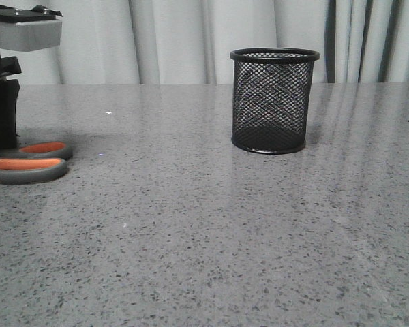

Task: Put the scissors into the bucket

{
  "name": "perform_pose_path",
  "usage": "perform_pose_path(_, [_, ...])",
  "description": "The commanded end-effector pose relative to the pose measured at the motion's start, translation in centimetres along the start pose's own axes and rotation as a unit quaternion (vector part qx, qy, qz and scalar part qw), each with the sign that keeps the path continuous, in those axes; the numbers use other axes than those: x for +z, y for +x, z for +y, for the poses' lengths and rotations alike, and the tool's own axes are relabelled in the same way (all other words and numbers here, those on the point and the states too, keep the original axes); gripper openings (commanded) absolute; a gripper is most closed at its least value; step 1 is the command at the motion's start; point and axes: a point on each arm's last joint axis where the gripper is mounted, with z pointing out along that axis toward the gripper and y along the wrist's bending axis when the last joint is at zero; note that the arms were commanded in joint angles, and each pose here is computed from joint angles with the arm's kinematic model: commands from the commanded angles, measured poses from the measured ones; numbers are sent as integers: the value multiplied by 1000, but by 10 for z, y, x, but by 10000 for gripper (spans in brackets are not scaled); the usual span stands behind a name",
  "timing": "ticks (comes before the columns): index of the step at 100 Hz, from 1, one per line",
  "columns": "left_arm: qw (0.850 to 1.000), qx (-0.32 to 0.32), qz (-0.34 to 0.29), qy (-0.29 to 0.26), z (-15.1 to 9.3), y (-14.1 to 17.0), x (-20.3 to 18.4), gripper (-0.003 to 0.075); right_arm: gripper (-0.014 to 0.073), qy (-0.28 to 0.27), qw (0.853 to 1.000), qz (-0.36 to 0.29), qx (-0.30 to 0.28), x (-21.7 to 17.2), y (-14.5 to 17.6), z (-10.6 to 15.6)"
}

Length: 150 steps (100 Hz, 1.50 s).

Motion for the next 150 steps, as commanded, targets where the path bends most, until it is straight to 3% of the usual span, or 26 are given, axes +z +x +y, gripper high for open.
perform_pose_path(1, [1000, 1, -6, 11, -4, -5, -2, 335, 365, 3, 999, -39, -6, -5, -12, 1])
perform_pose_path(26, [999, -48, -13, 12, -4, -6, -2, -22, 365, 3, 999, -39, -6, -5, -12, 1])
perform_pose_path(54, [990, -136, -21, -16, -7, -9, -21, -21, 365, 3, 999, -39, -6, -5, -12, 1])
perform_pose_path(71, [983, -148, -49, -95, -15, -17, -71, -21, 365, 3, 999, -39, -6, -5, -12, 1])
perform_pose_path(101, [963, -112, -109, -221, -58, -45, -155, -21, 365, -23, 998, -55, 16, -5, -15, 6])
perform_pose_path(122, [949, -88, -157, -258, -94, -67, -187, -21, 365, -112, 990, -83, 30, -8, -21, 21])
perform_pose_path(150, [941, -63, -198, -267, -125, -96, -204, -21, 365, -240, 957, -154, 53, -20, -34, 42])
